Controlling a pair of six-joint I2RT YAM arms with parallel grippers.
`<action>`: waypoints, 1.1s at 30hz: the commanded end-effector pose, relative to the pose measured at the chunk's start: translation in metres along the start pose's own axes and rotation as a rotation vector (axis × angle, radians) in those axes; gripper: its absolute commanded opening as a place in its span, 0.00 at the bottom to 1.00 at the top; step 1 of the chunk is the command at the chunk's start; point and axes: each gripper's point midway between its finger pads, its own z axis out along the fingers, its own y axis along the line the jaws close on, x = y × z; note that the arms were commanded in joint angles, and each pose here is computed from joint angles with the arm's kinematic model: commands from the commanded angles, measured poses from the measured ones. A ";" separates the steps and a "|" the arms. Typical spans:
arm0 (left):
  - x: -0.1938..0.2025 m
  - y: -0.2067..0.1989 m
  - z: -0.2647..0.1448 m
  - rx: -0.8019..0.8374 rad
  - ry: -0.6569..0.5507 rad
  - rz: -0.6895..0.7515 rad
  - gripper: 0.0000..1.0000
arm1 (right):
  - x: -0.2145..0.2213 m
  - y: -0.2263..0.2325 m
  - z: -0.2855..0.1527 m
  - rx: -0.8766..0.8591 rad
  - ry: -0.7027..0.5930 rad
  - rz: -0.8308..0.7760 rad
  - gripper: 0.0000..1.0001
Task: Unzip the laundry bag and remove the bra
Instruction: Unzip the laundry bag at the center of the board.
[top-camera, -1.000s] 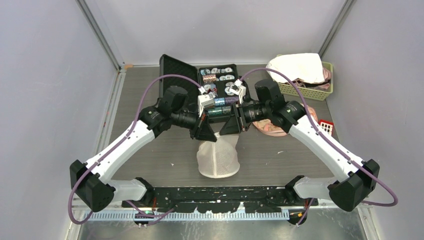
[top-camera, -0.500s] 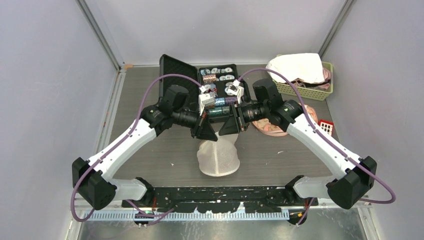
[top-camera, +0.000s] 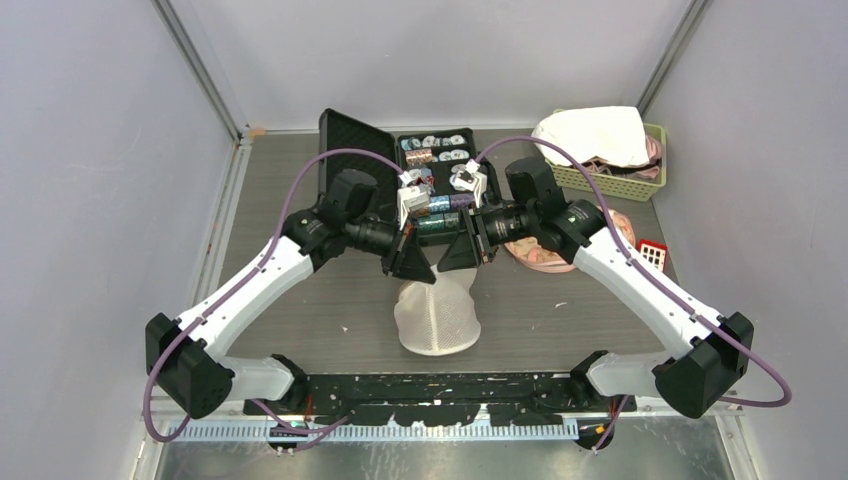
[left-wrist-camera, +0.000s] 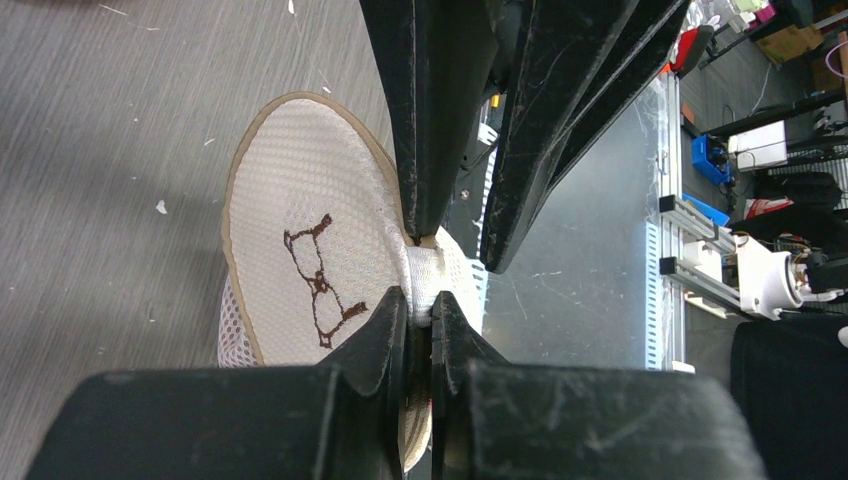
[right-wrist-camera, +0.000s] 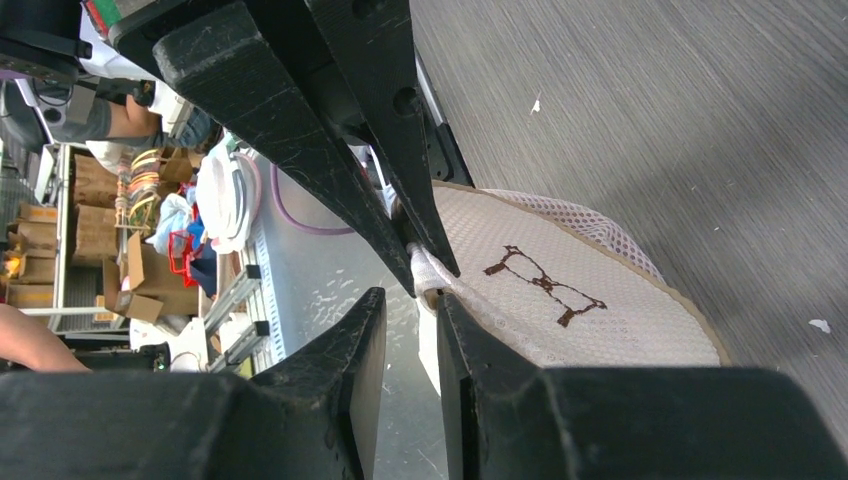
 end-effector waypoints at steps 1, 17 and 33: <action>-0.041 -0.024 -0.005 0.081 -0.107 0.125 0.00 | -0.008 0.007 0.004 -0.021 -0.014 -0.047 0.29; -0.024 -0.012 -0.020 0.018 -0.109 0.158 0.00 | -0.021 -0.013 -0.011 0.104 -0.069 -0.038 0.01; -0.019 -0.003 -0.019 0.007 -0.087 0.194 0.00 | -0.031 0.007 -0.015 -0.011 -0.078 -0.051 0.08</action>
